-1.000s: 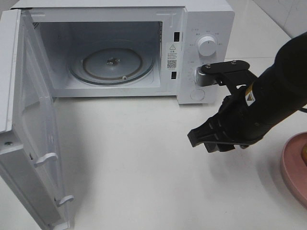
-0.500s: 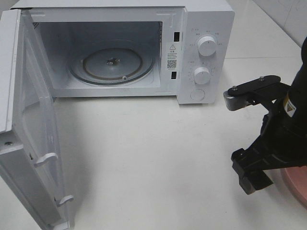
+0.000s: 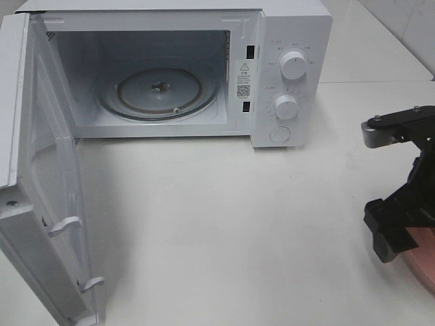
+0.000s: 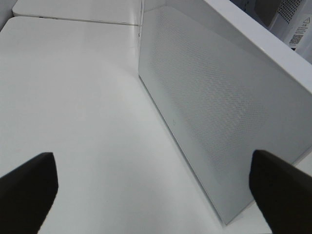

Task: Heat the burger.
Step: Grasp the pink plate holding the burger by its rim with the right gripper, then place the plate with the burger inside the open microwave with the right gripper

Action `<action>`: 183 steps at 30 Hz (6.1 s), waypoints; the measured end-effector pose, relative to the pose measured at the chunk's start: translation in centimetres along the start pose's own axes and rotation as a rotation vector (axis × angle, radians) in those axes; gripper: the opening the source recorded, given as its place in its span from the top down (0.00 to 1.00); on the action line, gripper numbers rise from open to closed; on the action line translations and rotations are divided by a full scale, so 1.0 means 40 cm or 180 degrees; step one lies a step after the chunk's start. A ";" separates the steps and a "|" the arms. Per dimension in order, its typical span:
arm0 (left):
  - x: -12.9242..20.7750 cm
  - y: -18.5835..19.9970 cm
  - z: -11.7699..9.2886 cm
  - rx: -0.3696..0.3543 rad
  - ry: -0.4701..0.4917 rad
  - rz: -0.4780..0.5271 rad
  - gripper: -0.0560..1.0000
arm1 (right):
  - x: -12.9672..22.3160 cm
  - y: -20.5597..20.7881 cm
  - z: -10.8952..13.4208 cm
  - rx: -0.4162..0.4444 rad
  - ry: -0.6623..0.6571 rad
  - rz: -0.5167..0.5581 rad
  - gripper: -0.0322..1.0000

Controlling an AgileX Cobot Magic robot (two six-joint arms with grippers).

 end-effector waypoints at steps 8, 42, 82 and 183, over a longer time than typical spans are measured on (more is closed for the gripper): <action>0.000 0.000 0.000 0.0000 0.0000 0.0000 0.01 | 0.023 -0.053 -0.039 -0.0034 -0.0228 -0.0022 0.05; 0.000 0.000 0.000 0.0000 0.0000 0.0000 0.01 | -0.028 -0.224 -0.034 -0.0123 -0.0471 0.0012 0.13; 0.000 0.000 0.000 0.0000 0.0000 0.0000 0.01 | -0.021 -0.206 -0.038 0.0337 -0.0161 0.0028 0.90; 0.000 0.000 0.000 0.0000 0.0000 0.0000 0.01 | 0.130 -0.007 0.307 0.1100 0.3490 -0.1083 0.92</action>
Point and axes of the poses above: a point on each arm's last joint axis where the gripper is mounted, y pointing back along that axis away from the gripper, z along the wrist's bending axis when the last joint is at zero, x = y × z, the point moved 6 cm from there along -y, pointing out along that axis toward the gripper, and after that the axes turned 2 degrees about -y, right-handed, at the moved point
